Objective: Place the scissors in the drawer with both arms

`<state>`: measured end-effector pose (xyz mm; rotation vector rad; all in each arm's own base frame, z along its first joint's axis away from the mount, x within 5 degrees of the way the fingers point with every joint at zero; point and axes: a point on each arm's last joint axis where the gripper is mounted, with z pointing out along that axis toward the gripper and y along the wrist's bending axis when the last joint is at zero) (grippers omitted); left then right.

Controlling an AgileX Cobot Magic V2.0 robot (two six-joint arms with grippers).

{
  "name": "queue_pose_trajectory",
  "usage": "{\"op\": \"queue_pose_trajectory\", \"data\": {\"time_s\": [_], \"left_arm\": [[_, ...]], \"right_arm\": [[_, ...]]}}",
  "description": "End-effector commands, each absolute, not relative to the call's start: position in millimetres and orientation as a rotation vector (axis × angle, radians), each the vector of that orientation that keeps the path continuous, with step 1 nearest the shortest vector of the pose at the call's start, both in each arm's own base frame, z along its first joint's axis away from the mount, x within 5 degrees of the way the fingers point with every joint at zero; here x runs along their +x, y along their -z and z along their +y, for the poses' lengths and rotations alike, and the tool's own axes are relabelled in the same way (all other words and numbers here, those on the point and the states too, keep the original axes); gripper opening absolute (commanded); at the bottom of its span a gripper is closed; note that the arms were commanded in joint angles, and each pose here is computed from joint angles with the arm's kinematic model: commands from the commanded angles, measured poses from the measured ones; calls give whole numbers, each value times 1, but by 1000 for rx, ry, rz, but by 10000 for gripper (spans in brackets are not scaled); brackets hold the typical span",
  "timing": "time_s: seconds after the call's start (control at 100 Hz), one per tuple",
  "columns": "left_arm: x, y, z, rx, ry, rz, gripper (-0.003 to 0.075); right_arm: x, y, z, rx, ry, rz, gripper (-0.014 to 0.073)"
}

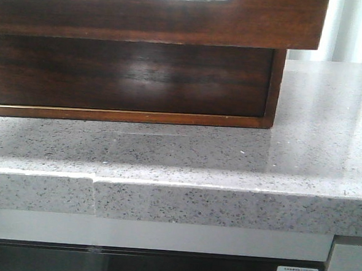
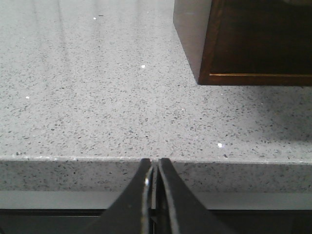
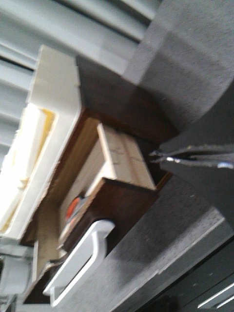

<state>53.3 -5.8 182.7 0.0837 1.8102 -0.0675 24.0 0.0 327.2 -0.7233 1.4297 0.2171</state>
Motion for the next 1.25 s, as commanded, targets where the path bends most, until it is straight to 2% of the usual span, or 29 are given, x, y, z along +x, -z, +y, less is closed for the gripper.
{"op": "queue_pose_trajectory", "data": {"time_s": [0.0, 0.13, 0.26, 0.32, 0.43, 0.75, 1.24], "left_arm": [[53, -180, -6, 58, 87, 1773, -19], [53, -180, -6, 58, 87, 1773, -19], [53, -180, -6, 58, 87, 1773, -19], [53, -180, -6, 58, 87, 1773, -19], [53, -180, -6, 58, 87, 1773, -19], [53, -180, -6, 58, 87, 1773, -19], [53, -180, -6, 58, 87, 1773, -19]], "right_arm": [[29, -327, 4, -652, -201, 1407, -36], [41, -298, 17, -495, -208, 1397, -36], [56, -251, 22, -280, -281, 1399, -36], [59, -234, 19, -223, -250, 1403, -36], [63, -207, 15, -175, -176, 1515, -36], [61, -177, 8, -137, -92, 1839, -36], [61, -177, 8, -144, -83, 1838, -36]]}}
